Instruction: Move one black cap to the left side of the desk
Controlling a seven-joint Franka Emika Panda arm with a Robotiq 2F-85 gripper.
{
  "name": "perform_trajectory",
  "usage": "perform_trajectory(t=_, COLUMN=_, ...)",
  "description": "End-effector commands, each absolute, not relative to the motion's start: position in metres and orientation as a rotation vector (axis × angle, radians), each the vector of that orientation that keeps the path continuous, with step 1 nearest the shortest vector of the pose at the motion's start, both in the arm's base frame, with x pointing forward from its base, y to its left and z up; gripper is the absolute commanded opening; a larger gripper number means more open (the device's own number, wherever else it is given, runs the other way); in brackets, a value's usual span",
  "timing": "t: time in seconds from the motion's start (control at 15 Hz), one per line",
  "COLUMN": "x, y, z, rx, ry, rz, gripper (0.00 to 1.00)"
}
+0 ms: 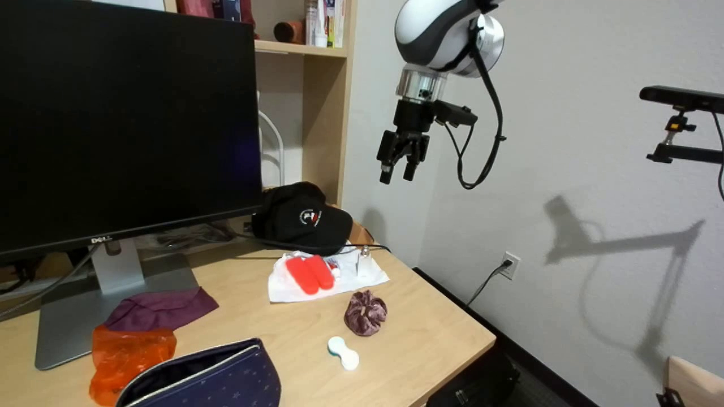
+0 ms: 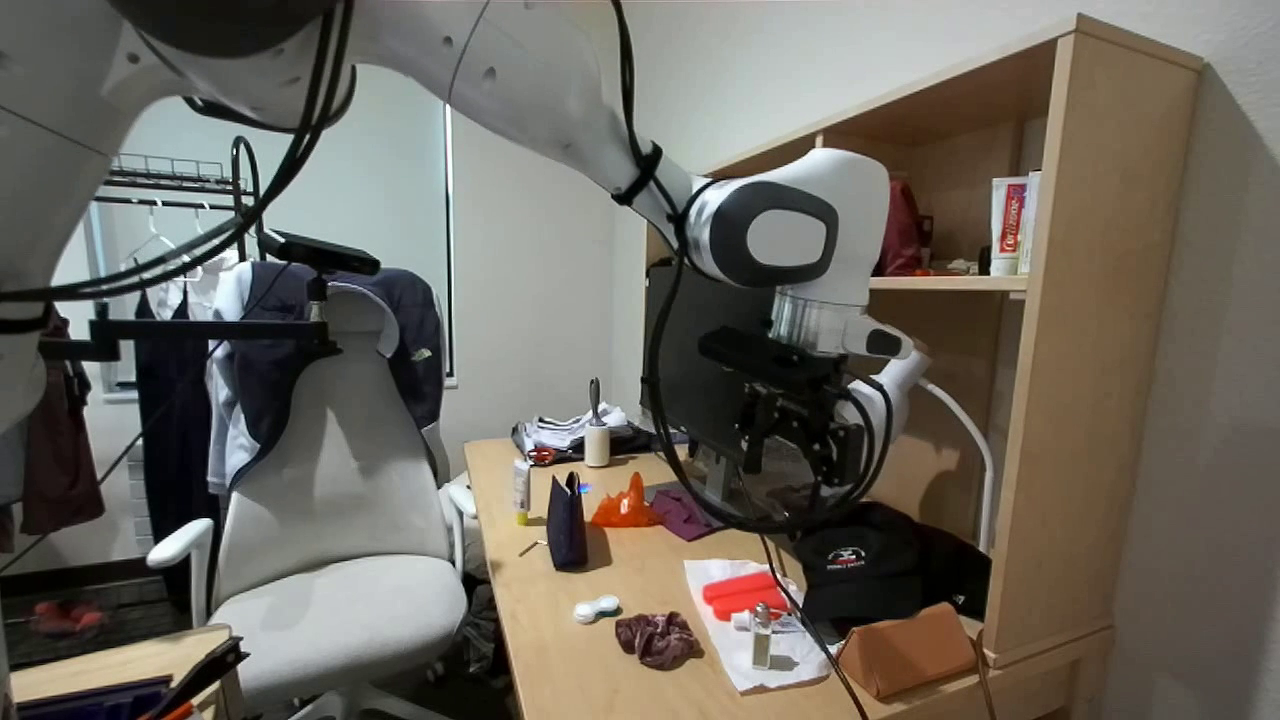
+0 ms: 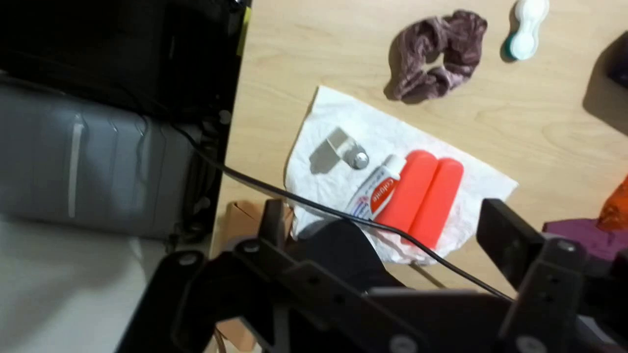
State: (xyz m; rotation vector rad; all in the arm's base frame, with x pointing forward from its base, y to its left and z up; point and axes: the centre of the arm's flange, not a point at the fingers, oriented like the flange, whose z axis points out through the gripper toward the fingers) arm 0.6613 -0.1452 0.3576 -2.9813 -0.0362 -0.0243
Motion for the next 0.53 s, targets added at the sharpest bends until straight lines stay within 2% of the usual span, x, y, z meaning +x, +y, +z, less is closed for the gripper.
perform_trajectory(t=0.0, x=0.714, y=-0.155, z=0.341, rx=-2.802, ry=-0.086, rz=-0.151, gripper=1.0)
perform_trajectory(t=0.47, x=0.757, y=-0.168, z=0.281, rx=-2.474, ry=0.041, rz=-0.115, gripper=1.0)
